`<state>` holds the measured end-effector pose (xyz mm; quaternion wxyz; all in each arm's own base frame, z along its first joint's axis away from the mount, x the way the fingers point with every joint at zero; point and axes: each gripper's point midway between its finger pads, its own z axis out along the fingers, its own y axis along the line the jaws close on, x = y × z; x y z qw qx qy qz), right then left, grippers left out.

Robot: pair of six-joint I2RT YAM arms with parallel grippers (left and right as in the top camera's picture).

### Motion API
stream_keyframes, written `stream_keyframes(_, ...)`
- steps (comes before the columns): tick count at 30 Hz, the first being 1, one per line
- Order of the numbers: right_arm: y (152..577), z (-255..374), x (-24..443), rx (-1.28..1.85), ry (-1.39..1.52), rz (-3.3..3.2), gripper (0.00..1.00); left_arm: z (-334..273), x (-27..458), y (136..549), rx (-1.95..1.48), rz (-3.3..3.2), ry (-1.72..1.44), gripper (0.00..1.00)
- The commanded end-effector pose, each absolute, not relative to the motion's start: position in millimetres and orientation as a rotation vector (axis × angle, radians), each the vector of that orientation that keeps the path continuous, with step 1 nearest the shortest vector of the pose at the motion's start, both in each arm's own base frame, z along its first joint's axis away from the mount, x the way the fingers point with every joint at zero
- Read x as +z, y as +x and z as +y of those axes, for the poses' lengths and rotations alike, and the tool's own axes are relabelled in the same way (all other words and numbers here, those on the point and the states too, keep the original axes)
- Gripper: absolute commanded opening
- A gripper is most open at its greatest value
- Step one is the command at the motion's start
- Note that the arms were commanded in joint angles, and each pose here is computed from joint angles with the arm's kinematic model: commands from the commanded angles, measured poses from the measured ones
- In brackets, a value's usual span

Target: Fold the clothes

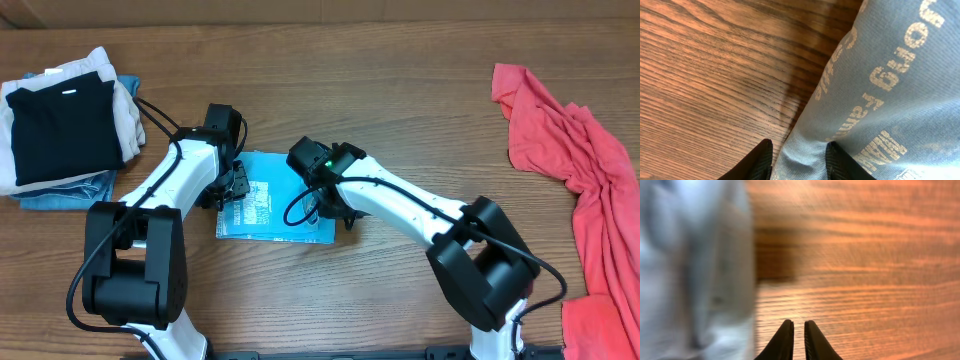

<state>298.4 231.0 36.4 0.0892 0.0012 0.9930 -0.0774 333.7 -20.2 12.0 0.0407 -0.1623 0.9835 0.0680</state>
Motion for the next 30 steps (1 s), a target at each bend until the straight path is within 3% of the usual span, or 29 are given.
stream_keyframes(1, 325.9, 264.3, 106.8, 0.031, -0.181, 2.778, 0.15, -16.6, 3.9, 323.0, 0.238, 3.053, -0.469, 0.38)
stream_keyframes(5, 320.5, 319.5, 135.1, 0.405, -0.549, 2.680, 0.19, -16.6, 3.9, 323.1, 0.238, 3.053, -0.469, 0.39)
stream_keyframes(8, 314.2, 331.1, 132.1, 0.509, -0.594, 2.693, 0.20, -16.5, 3.9, 322.9, 0.239, 3.054, -0.469, 0.38)
stream_keyframes(20, 291.6, 340.8, 74.6, 0.579, -0.655, 2.855, 0.20, -16.3, 3.9, 321.3, 0.242, 3.060, -0.469, 0.39)
stream_keyframes(30, 300.4, 320.3, 37.8, 0.395, -0.613, 2.928, 0.20, -16.2, 3.9, 320.5, 0.244, 3.063, -0.469, 0.39)
